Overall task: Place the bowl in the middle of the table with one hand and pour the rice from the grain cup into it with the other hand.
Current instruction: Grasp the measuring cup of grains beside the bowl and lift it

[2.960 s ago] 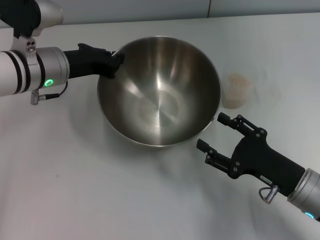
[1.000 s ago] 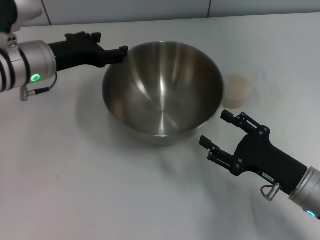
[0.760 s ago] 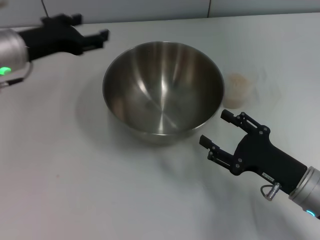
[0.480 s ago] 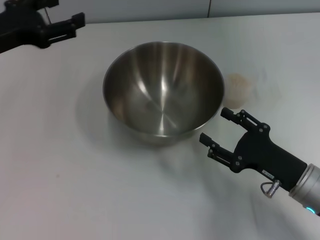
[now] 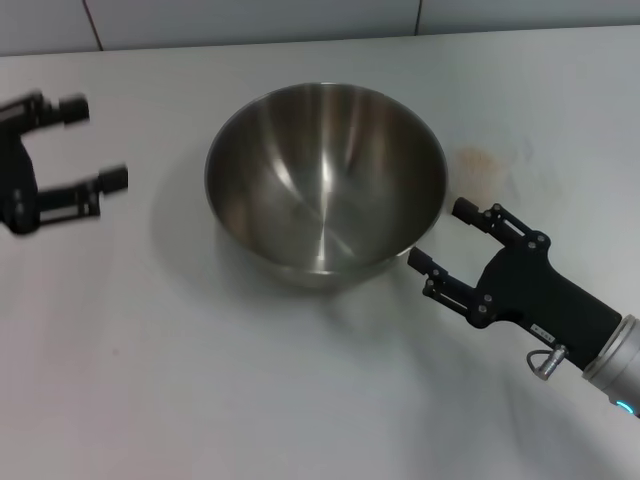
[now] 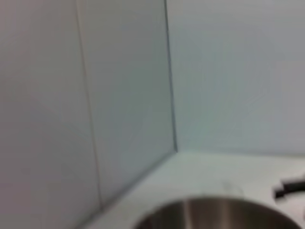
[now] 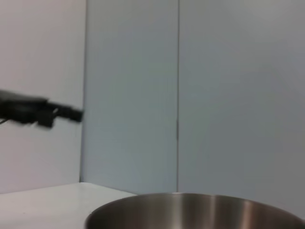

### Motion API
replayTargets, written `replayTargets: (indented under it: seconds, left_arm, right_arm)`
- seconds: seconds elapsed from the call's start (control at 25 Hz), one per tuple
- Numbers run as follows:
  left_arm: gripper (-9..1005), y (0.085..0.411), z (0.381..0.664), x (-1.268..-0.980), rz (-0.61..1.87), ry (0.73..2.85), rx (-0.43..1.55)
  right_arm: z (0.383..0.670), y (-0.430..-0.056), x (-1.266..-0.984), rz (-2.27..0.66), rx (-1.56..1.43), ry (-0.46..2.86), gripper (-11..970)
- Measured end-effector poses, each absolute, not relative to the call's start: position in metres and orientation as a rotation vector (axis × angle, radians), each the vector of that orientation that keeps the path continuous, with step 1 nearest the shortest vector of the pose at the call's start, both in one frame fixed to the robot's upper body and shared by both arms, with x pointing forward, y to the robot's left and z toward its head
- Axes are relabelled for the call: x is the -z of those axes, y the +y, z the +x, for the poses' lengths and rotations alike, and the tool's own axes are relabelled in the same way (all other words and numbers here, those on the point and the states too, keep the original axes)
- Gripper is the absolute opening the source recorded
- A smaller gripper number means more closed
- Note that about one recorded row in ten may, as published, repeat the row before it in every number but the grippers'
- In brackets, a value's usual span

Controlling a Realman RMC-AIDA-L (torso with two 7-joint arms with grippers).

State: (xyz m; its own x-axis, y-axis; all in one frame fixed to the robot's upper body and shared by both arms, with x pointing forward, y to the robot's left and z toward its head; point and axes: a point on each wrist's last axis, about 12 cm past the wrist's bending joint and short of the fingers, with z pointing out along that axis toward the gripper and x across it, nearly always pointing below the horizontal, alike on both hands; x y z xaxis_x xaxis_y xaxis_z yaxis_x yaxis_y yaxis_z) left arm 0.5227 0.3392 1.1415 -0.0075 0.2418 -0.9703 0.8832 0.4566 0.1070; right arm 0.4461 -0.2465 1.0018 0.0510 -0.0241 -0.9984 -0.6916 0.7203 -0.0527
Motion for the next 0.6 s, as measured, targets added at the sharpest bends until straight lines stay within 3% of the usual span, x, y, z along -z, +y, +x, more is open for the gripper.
replayTargets:
  seconds: [0.6]
  left_arm:
    - [822, 0.332, 0.51, -1.125, 1.133, 1.577, 0.735]
  right_arm:
    - [0.438, -0.257, -0.999, -0.555, -0.519, 1.467, 762]
